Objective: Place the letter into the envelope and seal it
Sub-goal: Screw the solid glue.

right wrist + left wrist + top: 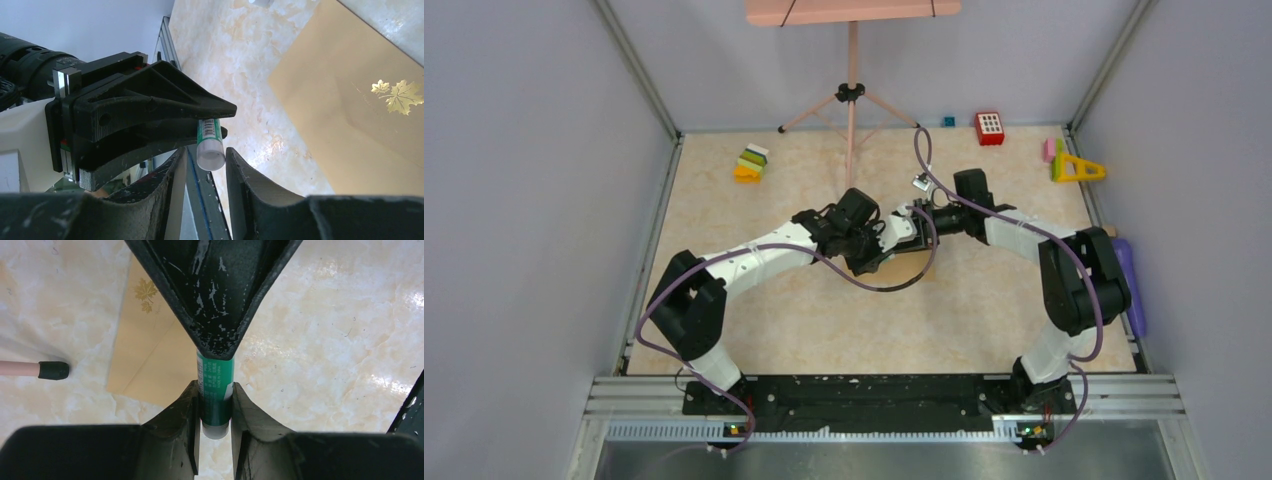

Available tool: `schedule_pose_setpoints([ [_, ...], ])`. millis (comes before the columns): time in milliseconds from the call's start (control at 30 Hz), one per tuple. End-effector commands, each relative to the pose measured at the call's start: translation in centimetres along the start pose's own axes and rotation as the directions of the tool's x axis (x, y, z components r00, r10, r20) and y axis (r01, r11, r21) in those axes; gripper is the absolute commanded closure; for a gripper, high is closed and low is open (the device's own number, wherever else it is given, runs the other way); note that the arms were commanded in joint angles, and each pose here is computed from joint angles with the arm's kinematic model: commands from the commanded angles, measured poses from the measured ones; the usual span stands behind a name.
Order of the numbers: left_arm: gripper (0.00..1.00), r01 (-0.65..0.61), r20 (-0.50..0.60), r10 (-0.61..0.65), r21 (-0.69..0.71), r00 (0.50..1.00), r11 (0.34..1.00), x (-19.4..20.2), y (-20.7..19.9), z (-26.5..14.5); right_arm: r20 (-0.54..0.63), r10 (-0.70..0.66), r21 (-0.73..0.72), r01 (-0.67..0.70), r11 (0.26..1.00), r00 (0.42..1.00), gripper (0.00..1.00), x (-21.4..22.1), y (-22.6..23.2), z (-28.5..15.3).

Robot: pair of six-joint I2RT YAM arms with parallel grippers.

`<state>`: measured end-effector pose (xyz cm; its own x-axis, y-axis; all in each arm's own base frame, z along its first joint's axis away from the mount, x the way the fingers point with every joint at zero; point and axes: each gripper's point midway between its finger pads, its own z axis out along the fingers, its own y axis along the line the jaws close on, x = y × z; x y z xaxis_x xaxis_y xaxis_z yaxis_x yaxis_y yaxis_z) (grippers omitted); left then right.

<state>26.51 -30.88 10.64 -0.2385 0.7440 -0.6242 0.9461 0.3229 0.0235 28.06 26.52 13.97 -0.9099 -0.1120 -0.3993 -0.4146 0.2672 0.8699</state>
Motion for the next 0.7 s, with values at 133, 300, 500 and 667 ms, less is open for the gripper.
schedule_pose_setpoints([
  [133, 1.00, -0.026, 0.042, 0.027, -0.030, 0.999, 0.999, -1.07, 0.52, -0.14, -0.003, -0.040, -0.029, 0.040, 0.999, 0.999, 0.65, -0.60, 0.70, 0.13],
  [300, 1.00, -0.027, 0.042, 0.028, -0.031, 0.999, 0.999, -1.06, 0.53, -0.15, -0.015, -0.052, -0.031, 0.052, 0.998, 0.999, 0.65, -0.35, 0.82, 0.39],
  [500, 1.00, -0.028, 0.042, 0.029, -0.027, 0.999, 0.999, -1.06, 0.45, -0.09, -0.020, -0.059, -0.030, 0.059, 0.998, 0.998, 0.68, -0.22, 0.80, 0.44],
  [667, 1.00, -0.028, 0.046, 0.028, -0.006, 0.999, 1.000, -1.10, 0.11, -0.10, -0.023, -0.095, -0.037, 0.094, 0.995, 0.995, 0.77, -0.13, 1.10, 0.48],
])
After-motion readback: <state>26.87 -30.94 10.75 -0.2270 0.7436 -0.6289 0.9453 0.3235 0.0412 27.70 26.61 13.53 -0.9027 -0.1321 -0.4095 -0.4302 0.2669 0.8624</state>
